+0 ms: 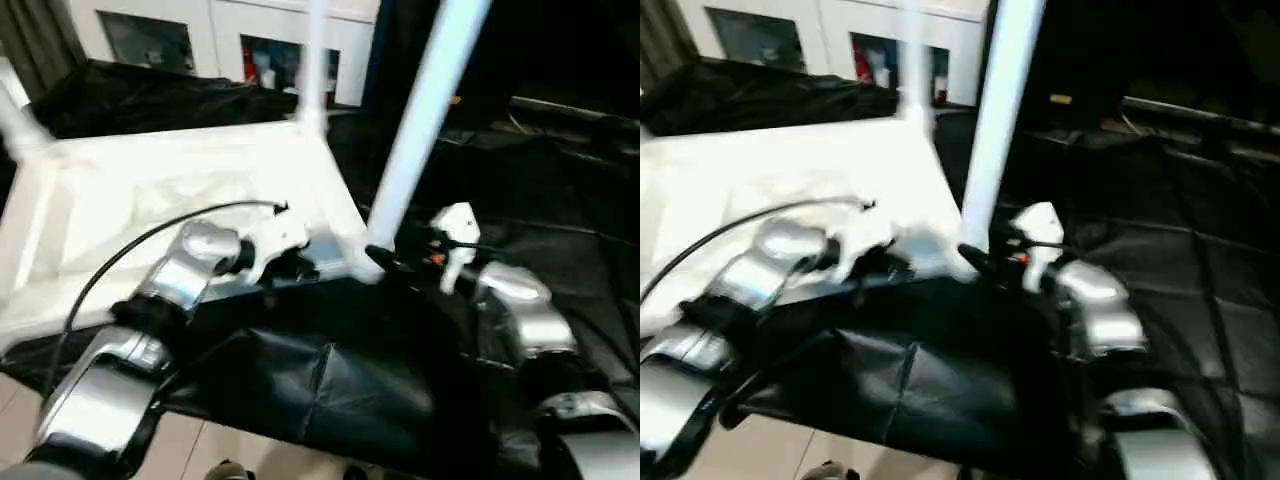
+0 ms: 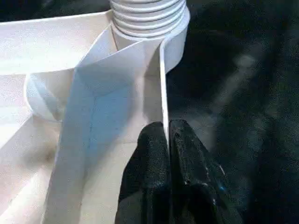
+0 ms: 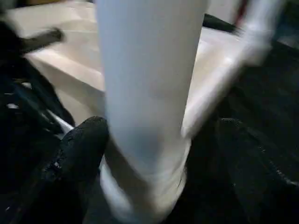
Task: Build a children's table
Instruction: Rotate leg to tighten
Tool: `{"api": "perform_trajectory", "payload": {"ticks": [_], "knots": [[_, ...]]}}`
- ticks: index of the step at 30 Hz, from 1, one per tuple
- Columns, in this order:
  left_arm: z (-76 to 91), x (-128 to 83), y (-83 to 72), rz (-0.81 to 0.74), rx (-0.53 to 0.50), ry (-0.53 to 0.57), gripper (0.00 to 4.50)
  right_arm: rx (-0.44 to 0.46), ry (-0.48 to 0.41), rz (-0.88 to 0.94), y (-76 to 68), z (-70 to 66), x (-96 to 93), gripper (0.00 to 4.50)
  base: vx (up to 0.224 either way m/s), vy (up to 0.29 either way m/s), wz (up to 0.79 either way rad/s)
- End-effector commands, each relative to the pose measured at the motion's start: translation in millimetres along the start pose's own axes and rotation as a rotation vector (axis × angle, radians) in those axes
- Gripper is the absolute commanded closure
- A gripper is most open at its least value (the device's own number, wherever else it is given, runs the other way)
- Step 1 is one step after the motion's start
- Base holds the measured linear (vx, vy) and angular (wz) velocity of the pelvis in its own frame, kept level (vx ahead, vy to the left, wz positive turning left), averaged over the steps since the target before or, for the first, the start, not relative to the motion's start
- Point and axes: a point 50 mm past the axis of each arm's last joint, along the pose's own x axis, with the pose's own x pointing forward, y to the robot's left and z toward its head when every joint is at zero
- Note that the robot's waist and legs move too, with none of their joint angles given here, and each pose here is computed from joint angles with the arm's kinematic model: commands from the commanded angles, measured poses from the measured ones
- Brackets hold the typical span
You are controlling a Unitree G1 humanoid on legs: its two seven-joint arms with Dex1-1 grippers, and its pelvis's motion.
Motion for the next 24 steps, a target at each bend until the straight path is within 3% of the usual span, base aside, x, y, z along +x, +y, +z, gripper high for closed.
{"api": "perform_trajectory", "payload": {"ticks": [1, 9, 24], "knots": [[7.3, 2.8, -13.0, -0.125, 0.064, -0.034, 4.5, -0.021, 0.022, 0.086, 3.2, 2.5, -5.9, 0.52, 0.0, 0.0, 0.0], [8.4, -6.8, -22.2, -0.205, 0.089, -0.061, 4.5, -0.061, 0.123, 0.285, 15.0, -0.2, -17.5, 0.52, 0.0, 0.0, 0.0], [7.6, -8.2, -24.8, -0.207, 0.089, -0.056, 4.5, -0.078, 0.193, 0.328, 22.6, -9.1, -18.4, 0.52, 0.0, 0.0, 0.0]]}}
